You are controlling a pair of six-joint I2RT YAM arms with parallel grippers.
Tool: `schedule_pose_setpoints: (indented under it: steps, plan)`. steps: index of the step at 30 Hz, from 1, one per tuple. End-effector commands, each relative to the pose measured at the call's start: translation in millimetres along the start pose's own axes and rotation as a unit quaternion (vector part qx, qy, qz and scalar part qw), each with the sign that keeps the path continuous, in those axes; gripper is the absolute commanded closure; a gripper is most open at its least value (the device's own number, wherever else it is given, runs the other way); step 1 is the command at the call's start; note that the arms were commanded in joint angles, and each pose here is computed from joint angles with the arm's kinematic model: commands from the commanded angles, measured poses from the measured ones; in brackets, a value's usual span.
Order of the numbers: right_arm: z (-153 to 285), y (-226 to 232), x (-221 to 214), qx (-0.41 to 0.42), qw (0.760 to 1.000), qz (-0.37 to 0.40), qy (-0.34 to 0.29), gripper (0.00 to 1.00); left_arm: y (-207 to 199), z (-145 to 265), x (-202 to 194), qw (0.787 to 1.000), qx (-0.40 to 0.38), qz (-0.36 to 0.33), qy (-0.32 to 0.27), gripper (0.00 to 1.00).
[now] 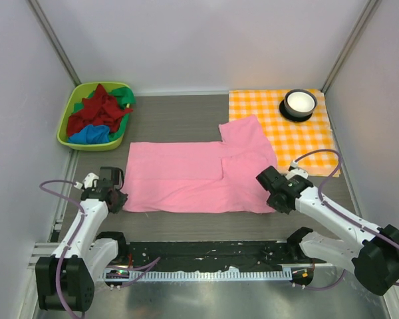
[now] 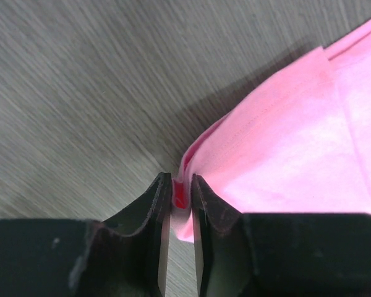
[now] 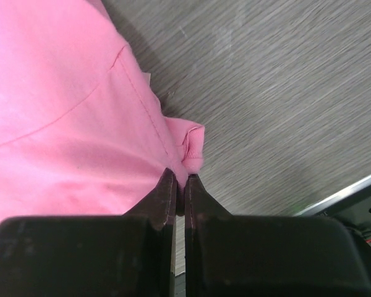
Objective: Fold and stack the t-shirts
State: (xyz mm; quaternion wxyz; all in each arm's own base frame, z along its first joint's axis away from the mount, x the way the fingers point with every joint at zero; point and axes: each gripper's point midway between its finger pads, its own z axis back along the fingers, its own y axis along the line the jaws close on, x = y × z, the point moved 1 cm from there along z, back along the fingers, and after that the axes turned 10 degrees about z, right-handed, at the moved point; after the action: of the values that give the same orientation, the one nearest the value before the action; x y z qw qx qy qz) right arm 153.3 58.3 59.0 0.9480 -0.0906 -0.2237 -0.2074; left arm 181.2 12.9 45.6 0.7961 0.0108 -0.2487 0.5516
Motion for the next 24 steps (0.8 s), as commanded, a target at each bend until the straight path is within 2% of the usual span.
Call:
schedule_pose_setpoints:
  steps: [1,2,5,6,7,8,9,12,14,16,18,23,24]
  plan:
    - [17,-14,22,-0.042,0.998,-0.008,-0.039,0.99,14,1,3,0.999,0.035,0.007,-0.013,0.73]
    - [17,-14,20,-0.043,0.999,-0.007,-0.032,0.99,14,1,4,0.999,0.037,0.007,-0.014,0.70]
    - [18,-14,18,-0.043,0.999,-0.002,-0.024,0.88,15,1,2,0.999,0.040,0.010,-0.009,0.69]
    - [18,-14,18,-0.042,0.999,-0.005,-0.024,0.74,16,1,1,0.999,0.041,0.011,-0.006,0.61]
    - [18,-15,18,-0.041,0.999,-0.007,-0.027,0.60,15,2,1,0.999,0.038,0.011,-0.005,0.47]
    - [17,-16,21,-0.047,0.998,-0.005,-0.035,0.48,13,2,1,0.999,0.036,0.011,-0.004,0.01]
    - [18,-17,24,-0.049,0.998,-0.006,-0.041,0.34,12,4,-1,0.999,0.035,0.011,0.005,0.00]
    - [25,-8,48,-0.049,0.995,-0.007,-0.081,0.23,-7,16,3,1.000,0.001,0.017,0.016,0.00]
    - [38,9,78,-0.040,0.992,0.000,-0.117,0.19,-33,32,17,0.999,-0.037,0.022,0.005,0.00]
    - [55,30,120,-0.027,0.984,-0.018,-0.177,0.10,-61,48,39,0.996,-0.076,0.027,-0.022,0.00]
    - [50,55,151,-0.021,0.979,-0.006,-0.203,0.03,-82,48,52,0.996,-0.084,0.019,-0.035,0.00]
    - [32,121,221,0.041,0.971,-0.015,-0.233,0.04,-156,34,63,0.989,-0.144,-0.016,-0.017,0.00]
    - [24,128,245,0.060,0.967,-0.023,-0.247,0.04,-165,16,58,0.991,-0.132,-0.032,-0.005,0.00]
